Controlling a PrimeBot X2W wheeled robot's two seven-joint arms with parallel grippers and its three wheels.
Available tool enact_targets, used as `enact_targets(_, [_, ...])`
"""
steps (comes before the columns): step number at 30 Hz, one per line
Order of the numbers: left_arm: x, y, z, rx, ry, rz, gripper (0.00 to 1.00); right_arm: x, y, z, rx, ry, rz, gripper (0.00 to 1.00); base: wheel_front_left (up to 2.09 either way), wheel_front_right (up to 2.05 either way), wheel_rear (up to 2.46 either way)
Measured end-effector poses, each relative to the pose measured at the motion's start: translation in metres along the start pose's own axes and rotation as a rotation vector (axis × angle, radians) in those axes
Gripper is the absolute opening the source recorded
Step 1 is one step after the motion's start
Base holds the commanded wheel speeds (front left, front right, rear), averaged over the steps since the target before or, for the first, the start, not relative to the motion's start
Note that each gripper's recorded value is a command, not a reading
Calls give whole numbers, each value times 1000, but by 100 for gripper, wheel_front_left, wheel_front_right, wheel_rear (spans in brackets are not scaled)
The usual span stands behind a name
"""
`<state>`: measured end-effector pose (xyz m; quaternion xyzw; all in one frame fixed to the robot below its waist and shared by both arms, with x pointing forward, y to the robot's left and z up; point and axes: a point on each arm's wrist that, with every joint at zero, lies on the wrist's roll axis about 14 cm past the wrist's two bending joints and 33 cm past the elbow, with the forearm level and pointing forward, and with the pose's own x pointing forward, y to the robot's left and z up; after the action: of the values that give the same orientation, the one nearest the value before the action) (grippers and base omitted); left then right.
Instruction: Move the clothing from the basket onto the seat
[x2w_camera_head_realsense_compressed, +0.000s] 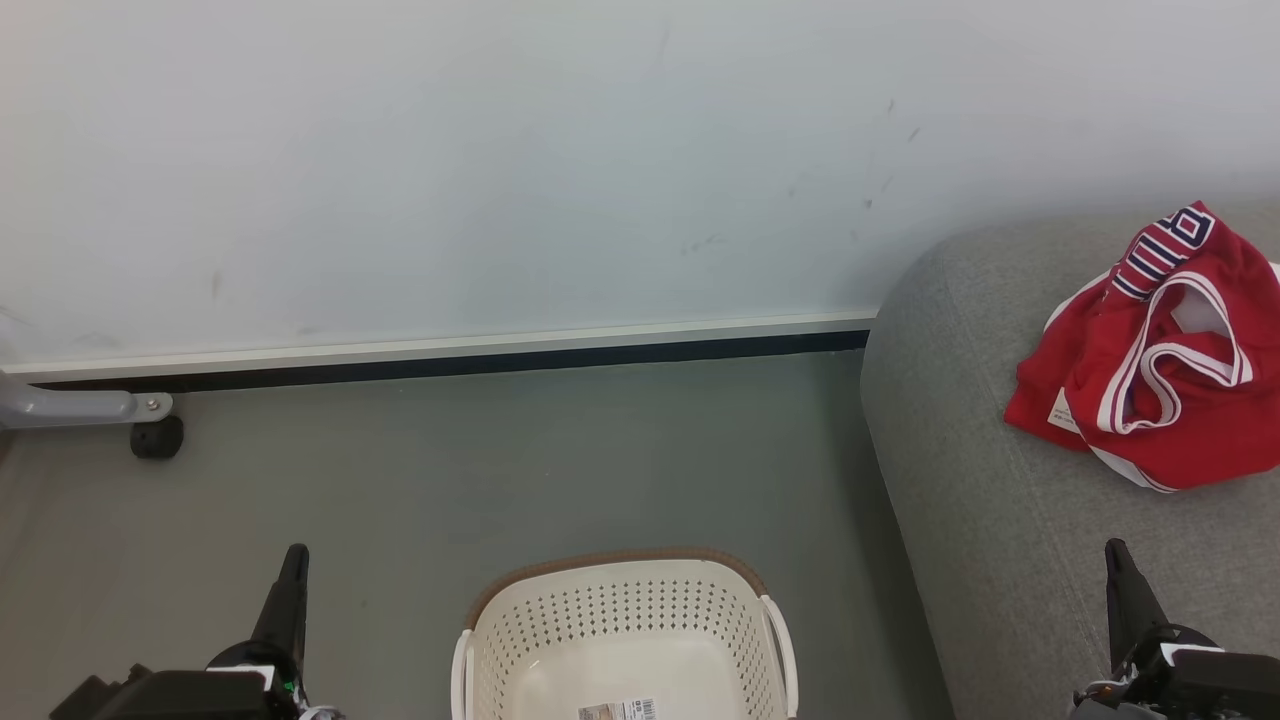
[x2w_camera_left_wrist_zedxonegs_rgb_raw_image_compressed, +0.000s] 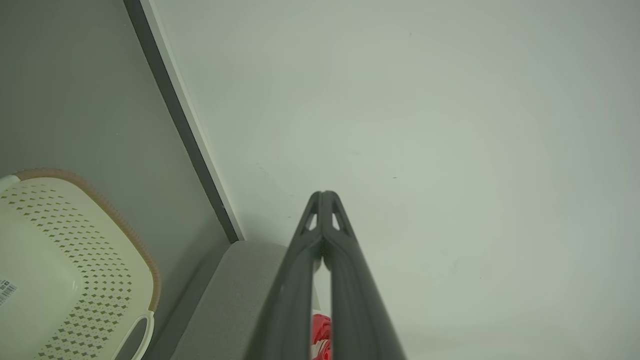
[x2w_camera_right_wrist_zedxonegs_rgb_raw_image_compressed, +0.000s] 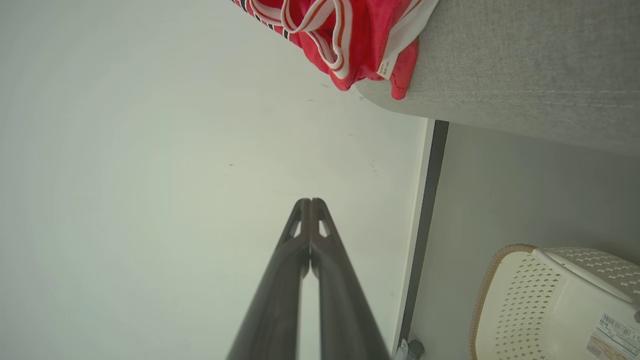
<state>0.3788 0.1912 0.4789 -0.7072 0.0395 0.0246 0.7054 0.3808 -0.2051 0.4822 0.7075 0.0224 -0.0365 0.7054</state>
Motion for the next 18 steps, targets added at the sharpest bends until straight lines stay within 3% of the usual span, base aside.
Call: enact_targets(18, [0, 0, 0, 0, 0, 0, 0, 0, 0, 0, 0, 0, 0, 0, 0, 0, 0])
